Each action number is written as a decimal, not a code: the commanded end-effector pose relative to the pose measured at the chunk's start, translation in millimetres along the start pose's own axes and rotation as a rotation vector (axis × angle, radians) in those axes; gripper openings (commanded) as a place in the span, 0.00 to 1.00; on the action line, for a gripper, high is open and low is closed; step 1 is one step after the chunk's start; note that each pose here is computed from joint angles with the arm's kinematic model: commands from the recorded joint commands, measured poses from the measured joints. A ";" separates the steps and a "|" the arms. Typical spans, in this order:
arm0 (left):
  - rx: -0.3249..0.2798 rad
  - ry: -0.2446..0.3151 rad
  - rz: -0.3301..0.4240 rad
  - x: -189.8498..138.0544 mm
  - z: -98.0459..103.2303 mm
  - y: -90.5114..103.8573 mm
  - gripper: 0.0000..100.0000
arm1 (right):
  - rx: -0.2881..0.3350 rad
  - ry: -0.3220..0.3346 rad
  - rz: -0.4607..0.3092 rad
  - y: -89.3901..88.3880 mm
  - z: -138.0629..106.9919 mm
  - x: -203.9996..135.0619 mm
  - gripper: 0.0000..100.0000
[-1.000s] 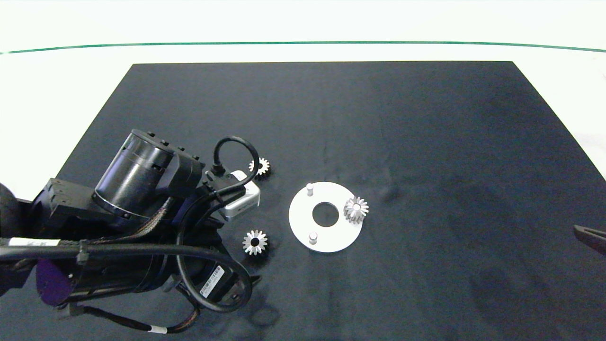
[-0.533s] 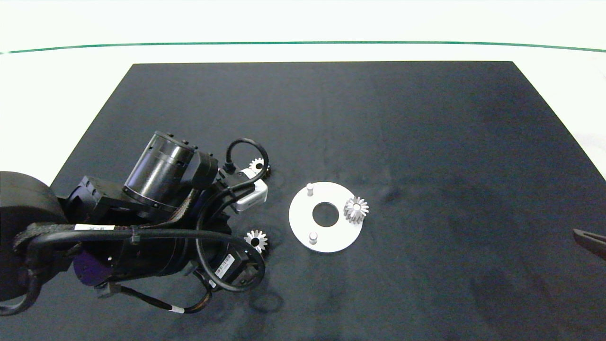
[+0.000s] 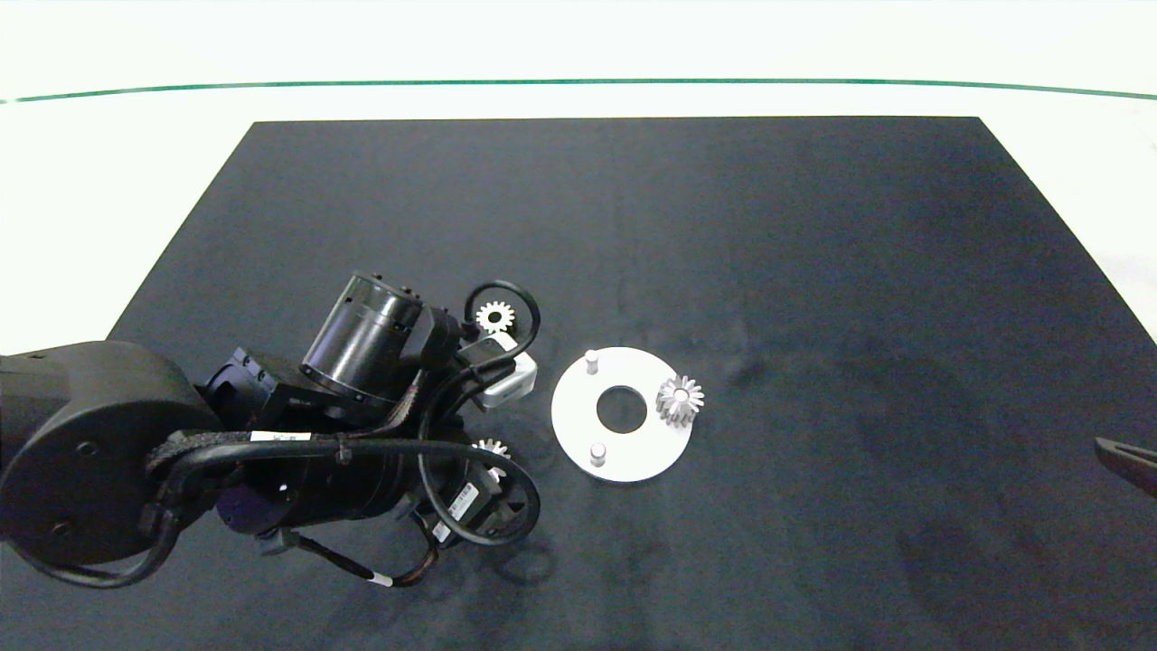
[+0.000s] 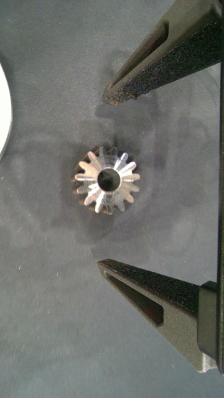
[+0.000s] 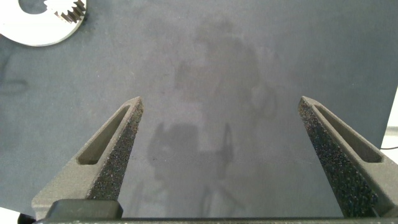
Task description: Install three planetary gears onto the carrier pins
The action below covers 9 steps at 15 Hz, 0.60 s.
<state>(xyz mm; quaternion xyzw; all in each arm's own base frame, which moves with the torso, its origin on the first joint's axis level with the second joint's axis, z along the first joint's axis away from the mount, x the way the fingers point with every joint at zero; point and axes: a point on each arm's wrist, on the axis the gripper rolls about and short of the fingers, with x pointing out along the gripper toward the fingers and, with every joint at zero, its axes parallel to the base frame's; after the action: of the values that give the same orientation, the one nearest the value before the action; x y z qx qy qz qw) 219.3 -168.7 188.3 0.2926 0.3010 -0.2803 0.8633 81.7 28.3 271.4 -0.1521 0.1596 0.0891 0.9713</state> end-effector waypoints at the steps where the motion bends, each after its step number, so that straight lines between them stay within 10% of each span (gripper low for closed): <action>1: 0.005 0.019 -0.006 6.7 -0.8 -2.1 1.00 | -0.005 0.008 0.000 0.4 -0.4 1.5 1.00; 9: -0.003 0.003 -0.002 13.7 0.8 -2.5 0.96 | -0.007 0.018 0.005 1.3 -1.7 3.5 1.00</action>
<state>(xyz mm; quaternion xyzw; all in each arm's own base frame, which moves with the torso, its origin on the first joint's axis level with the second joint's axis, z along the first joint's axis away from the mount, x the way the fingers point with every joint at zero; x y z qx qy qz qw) 226.3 -175.2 179.5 0.2900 0.3014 -0.2808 0.8638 83.0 28.8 268.9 -0.1543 0.1652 0.0912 0.9698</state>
